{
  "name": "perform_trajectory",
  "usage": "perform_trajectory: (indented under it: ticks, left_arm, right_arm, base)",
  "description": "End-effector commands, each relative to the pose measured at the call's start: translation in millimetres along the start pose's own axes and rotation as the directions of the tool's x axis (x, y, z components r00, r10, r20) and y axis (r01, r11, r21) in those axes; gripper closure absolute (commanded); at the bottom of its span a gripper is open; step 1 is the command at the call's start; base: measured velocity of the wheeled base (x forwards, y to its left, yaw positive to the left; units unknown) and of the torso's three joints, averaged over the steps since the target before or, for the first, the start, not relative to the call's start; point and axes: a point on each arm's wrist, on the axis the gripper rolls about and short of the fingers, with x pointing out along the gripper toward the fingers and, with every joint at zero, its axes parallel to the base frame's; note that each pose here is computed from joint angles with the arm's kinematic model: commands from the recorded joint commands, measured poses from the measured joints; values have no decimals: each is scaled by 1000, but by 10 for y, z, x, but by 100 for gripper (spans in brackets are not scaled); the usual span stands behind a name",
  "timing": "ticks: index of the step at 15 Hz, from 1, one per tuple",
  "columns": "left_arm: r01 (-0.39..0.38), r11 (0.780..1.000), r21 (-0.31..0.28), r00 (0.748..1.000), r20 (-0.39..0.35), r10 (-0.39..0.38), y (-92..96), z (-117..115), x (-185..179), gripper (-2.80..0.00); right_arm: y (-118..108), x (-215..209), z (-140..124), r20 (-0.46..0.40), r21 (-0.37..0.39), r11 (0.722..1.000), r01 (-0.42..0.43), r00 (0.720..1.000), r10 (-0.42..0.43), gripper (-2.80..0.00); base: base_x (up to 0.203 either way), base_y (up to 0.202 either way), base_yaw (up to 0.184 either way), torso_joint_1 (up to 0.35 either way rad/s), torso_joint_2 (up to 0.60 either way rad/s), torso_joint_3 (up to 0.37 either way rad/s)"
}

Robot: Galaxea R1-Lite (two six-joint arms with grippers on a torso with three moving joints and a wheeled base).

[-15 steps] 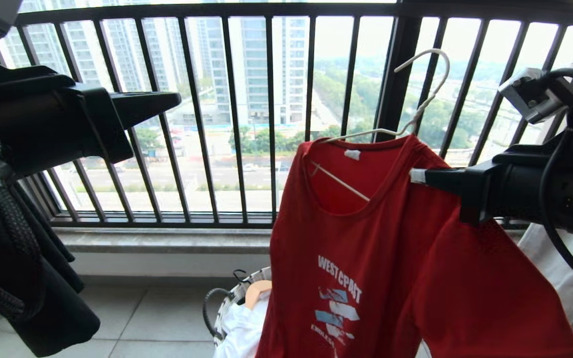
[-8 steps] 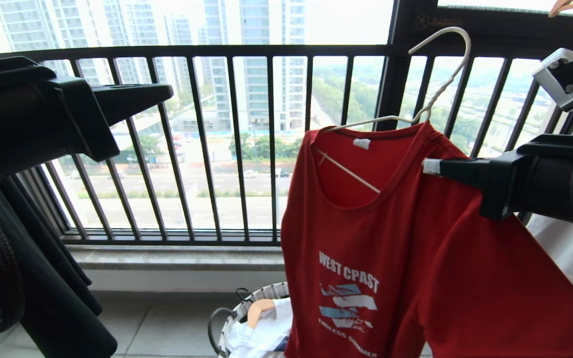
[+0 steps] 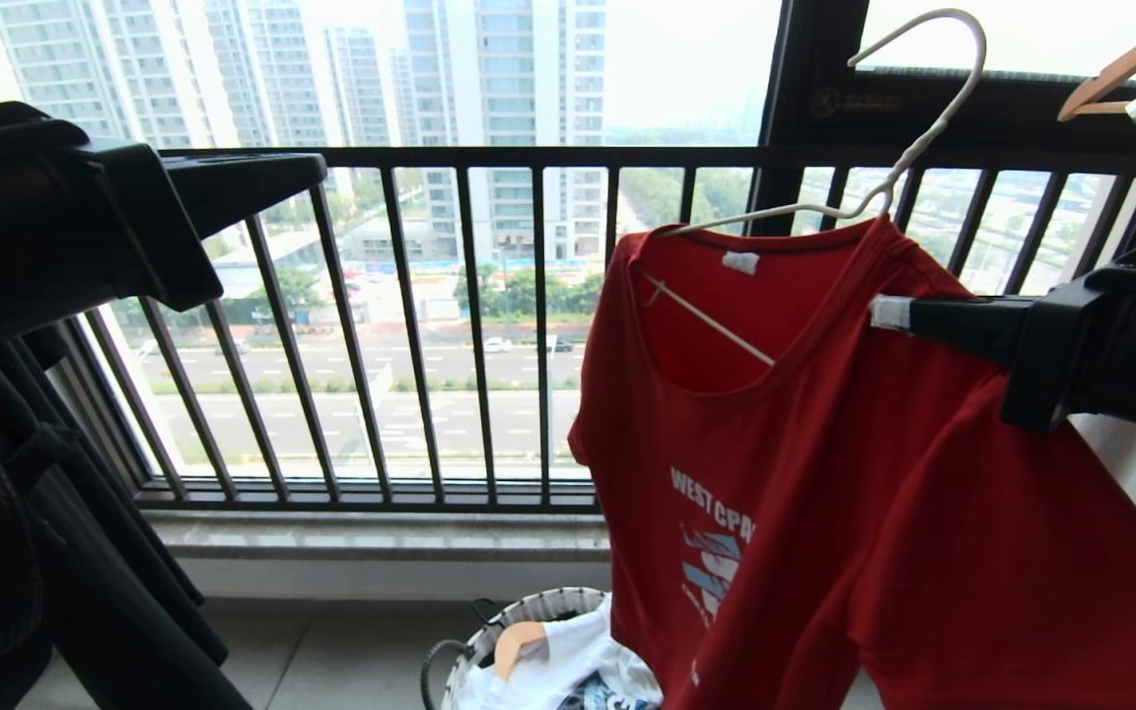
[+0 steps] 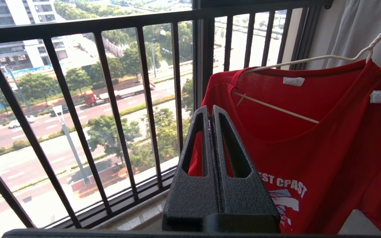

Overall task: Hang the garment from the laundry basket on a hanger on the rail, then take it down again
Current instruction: Hang the clothes rack on the clothesline

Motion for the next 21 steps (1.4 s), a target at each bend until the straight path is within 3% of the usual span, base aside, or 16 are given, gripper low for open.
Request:
perform_trajectory:
  ticks: [1,6,10,14,21]
  left_arm:
    - [-35,999,13,999,12,35,9,29,-6,0]
    - [-44,997,56,999,21,43,-4,44,-77,0]
    - [-42,995,86,996,77,36,-57,165,-315,0]
    - [-40,985,166,997,76,27,-74,136,-392,0]
    - [-42,984,174,996,91,26,-84,160,-435,0]
  right_arm:
    - [2,-107,44,28,-2,1000,2,1000,-2,0]
    - [5,-244,42,48,-43,999,4,999,-2,0]
    - [9,-392,37,75,-96,995,9,997,-1,0]
    - [14,-409,18,73,-130,991,6,997,3,0]
    - [15,-467,-18,72,-182,983,9,997,5,0]
  base:
    - [0,0,0,211,-505,-305]
    - [0,0,0,217,-517,-304]
    - [0,0,0,243,-548,-315]
    - [0,0,0,263,-585,-328]
    - [0,0,0,206,-437,-234]
